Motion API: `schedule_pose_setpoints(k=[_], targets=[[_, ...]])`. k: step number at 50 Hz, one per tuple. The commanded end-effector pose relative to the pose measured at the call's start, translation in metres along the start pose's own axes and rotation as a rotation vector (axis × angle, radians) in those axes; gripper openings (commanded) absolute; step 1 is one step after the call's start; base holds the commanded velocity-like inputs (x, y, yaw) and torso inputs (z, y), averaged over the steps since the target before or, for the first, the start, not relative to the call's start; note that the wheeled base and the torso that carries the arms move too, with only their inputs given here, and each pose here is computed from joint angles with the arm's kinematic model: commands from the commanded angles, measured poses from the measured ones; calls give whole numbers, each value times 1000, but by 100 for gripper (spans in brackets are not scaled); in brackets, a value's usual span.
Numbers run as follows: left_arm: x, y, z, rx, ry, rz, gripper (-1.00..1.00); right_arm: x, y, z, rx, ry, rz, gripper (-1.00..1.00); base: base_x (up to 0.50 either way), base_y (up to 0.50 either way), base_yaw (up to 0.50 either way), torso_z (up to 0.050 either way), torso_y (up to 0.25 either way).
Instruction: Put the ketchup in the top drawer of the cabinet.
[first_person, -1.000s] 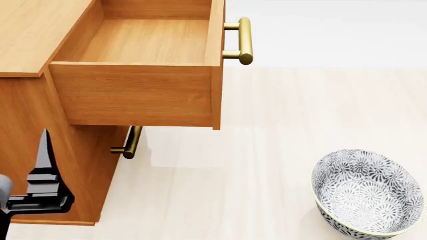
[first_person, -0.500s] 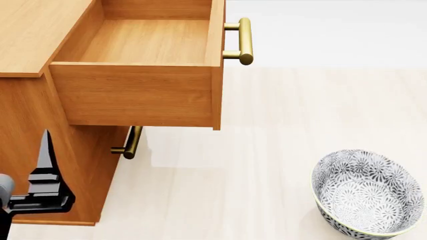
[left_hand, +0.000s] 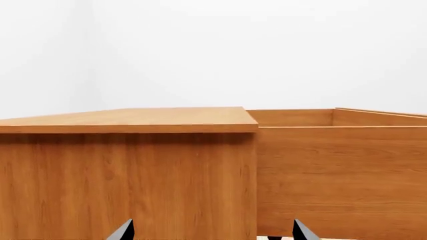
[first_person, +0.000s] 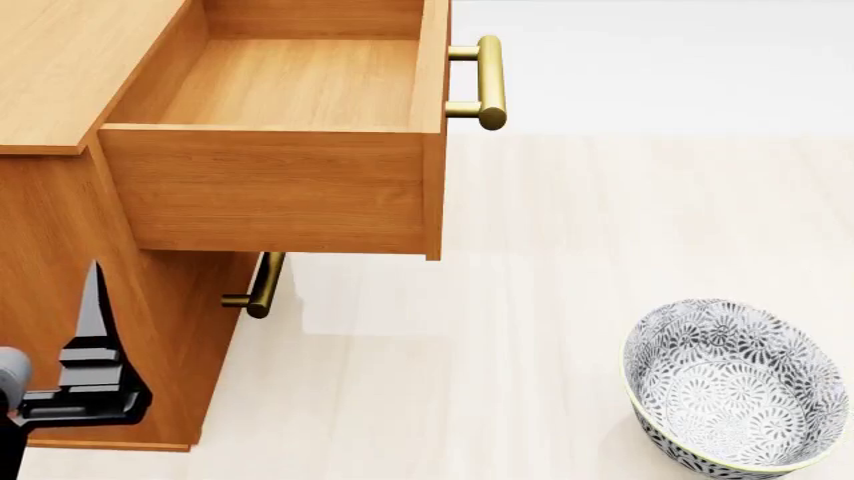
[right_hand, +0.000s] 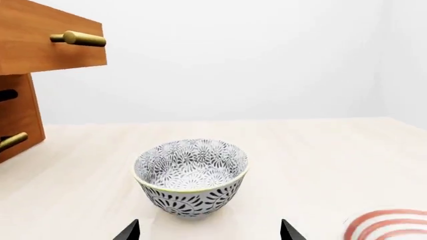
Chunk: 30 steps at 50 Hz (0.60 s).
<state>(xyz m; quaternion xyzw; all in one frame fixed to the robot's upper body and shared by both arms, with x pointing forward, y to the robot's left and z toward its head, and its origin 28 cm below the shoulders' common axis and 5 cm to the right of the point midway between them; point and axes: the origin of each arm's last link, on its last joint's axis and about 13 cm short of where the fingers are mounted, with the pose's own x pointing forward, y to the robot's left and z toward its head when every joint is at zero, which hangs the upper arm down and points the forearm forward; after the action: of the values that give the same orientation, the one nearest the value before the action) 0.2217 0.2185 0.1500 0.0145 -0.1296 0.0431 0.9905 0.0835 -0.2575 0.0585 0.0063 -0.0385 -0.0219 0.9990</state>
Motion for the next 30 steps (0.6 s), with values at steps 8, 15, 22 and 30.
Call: schedule_pose_setpoints(k=[8,15,22,30], targets=[[1,0,-2,-3,5,3,100,-2,2,-15,26,4,-18,100,0,0,0,0,0],[1,0,-2,-4,5,5,100,0,4,-20,37,6,-22,100,0,0,0,0,0],[2,1,-4,-5,7,8,100,2,5,-21,36,14,-23,100,0,0,0,0,0],[1,1,-3,-6,7,11,100,1,5,-28,24,58,-34,100,0,0,0,0,0]])
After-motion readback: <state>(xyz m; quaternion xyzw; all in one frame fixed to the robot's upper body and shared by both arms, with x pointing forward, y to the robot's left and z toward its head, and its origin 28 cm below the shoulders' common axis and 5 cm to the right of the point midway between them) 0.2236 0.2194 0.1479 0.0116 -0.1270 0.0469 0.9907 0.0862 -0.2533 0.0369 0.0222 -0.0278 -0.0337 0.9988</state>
